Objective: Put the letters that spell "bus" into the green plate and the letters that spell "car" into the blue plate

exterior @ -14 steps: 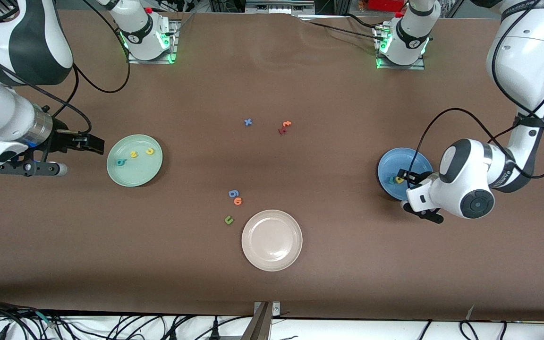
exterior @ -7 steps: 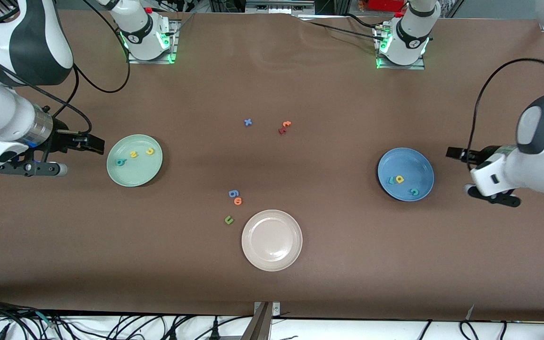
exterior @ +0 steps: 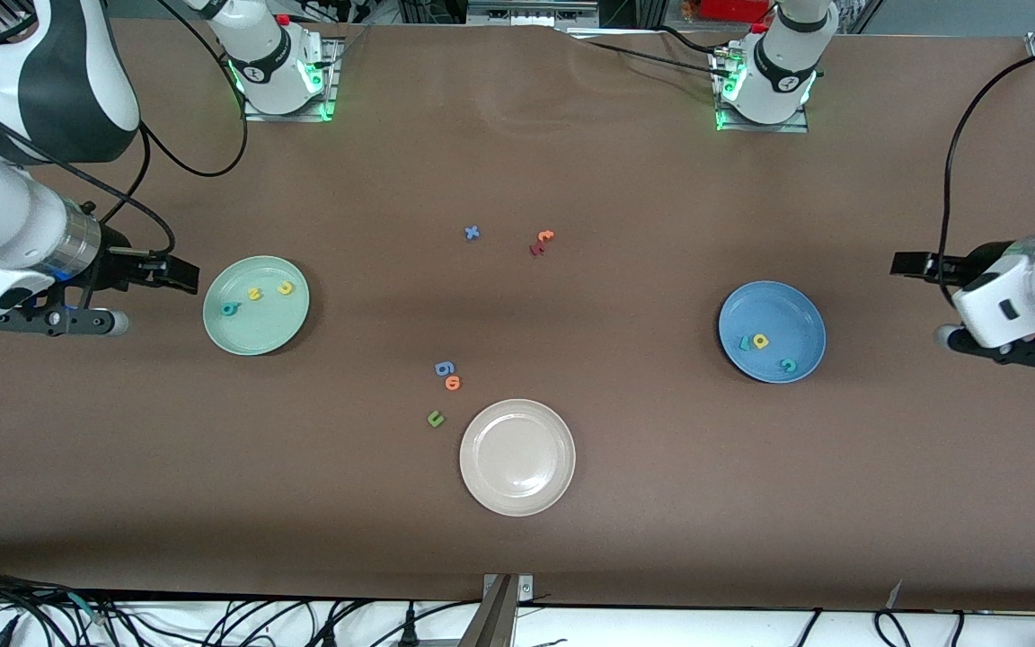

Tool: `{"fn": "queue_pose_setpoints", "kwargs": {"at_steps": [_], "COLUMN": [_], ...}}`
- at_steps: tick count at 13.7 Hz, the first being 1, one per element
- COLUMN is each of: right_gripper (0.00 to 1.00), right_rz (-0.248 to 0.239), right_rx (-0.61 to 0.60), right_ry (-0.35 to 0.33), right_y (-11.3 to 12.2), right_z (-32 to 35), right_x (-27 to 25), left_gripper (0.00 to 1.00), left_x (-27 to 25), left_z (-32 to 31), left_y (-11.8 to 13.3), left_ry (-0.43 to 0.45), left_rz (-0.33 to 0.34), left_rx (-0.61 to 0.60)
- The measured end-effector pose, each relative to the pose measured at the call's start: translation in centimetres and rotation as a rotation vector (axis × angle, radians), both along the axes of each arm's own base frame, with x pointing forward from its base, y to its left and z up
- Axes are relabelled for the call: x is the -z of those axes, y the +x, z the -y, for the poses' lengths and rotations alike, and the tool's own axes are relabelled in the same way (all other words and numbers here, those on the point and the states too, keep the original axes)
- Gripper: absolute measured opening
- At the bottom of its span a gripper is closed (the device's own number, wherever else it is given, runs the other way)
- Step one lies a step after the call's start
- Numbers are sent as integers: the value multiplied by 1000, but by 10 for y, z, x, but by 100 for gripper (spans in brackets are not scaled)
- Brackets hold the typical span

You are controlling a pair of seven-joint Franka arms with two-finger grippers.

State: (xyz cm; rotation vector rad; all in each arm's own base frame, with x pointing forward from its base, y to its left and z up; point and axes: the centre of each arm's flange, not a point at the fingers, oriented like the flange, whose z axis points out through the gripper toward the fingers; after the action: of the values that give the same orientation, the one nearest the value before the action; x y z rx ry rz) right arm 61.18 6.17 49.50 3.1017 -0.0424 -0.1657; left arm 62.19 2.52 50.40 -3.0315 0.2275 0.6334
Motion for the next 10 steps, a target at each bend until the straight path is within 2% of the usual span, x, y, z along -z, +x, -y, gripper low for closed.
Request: {"fn": "queue_pose_setpoints", "kwargs": {"at_steps": [3,7,10], "right_gripper": [100,100,100], "right_rz": [0,0,0], "right_rx": [1,1,1], "right_ry": [0,0,0], "right_y": [0,0,0], "right_z": [0,1,1], "right_x": [0,0,0], "left_gripper": [100,100,100], "left_x": [-29,-54,-74], "left_z": [11,16,14], "left_y": [-14,-40,-58], "left_ry": [18,45,46], "left_rz": [70,191,241], "left_rx": [-58,-72,-79]}}
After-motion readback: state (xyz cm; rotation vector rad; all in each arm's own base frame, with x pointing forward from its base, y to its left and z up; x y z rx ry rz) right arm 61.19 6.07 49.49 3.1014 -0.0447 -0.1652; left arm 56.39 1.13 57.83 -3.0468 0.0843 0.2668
